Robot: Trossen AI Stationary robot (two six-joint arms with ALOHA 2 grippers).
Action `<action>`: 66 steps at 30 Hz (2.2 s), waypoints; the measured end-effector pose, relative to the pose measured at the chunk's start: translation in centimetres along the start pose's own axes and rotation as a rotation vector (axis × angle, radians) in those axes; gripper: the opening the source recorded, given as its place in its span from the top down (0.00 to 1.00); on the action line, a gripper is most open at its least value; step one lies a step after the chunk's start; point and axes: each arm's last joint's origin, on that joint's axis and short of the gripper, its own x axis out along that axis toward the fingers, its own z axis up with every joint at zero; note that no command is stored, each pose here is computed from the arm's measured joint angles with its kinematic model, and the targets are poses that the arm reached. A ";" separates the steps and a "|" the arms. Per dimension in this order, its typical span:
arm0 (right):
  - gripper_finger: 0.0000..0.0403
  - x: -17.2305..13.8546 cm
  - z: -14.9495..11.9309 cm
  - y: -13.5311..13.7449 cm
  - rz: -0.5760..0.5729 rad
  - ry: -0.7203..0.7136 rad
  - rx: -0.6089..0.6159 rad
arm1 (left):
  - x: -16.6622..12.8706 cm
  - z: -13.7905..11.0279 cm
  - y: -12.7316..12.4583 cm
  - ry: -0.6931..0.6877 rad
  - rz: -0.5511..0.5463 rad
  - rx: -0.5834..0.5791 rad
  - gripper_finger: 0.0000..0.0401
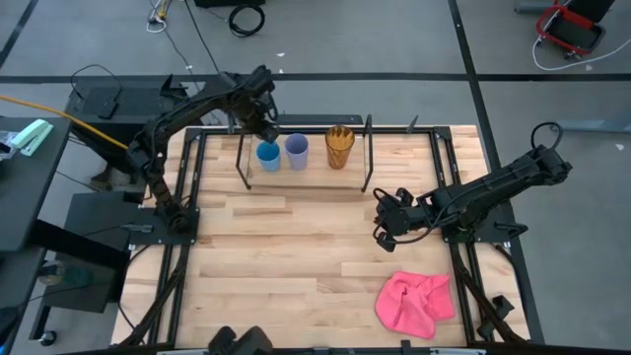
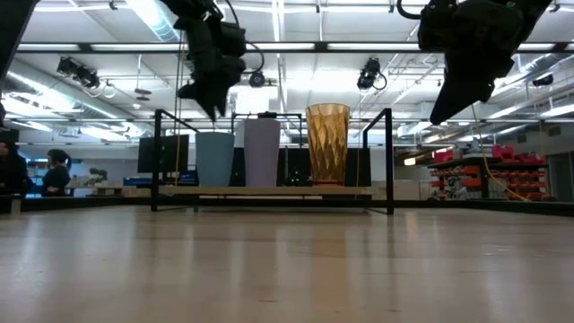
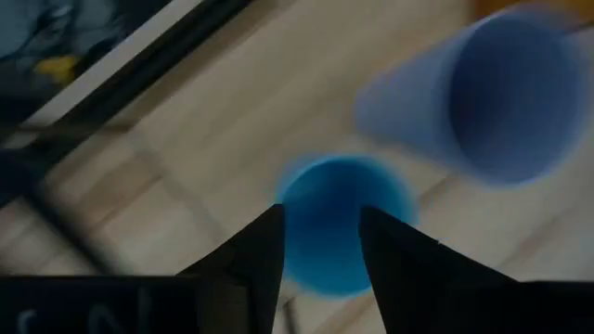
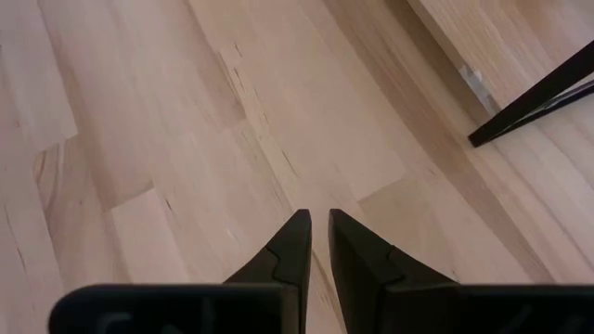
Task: Stack small to large cups/mugs on shelf
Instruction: Adjust the purple cup
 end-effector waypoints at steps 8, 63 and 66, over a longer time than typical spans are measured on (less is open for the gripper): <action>0.88 0.0 0.1 0.0 0.005 -0.006 -0.003 | 0.4 0.1 -2.4 -0.026 -0.080 0.061 0.68; 0.88 -0.3 -0.4 0.8 0.037 -0.003 -0.007 | 2.6 -0.4 -6.6 -0.043 0.137 0.189 0.83; 0.88 -0.3 -0.4 0.8 0.037 -0.003 -0.007 | 3.0 -0.2 -6.6 -0.038 0.137 0.186 0.82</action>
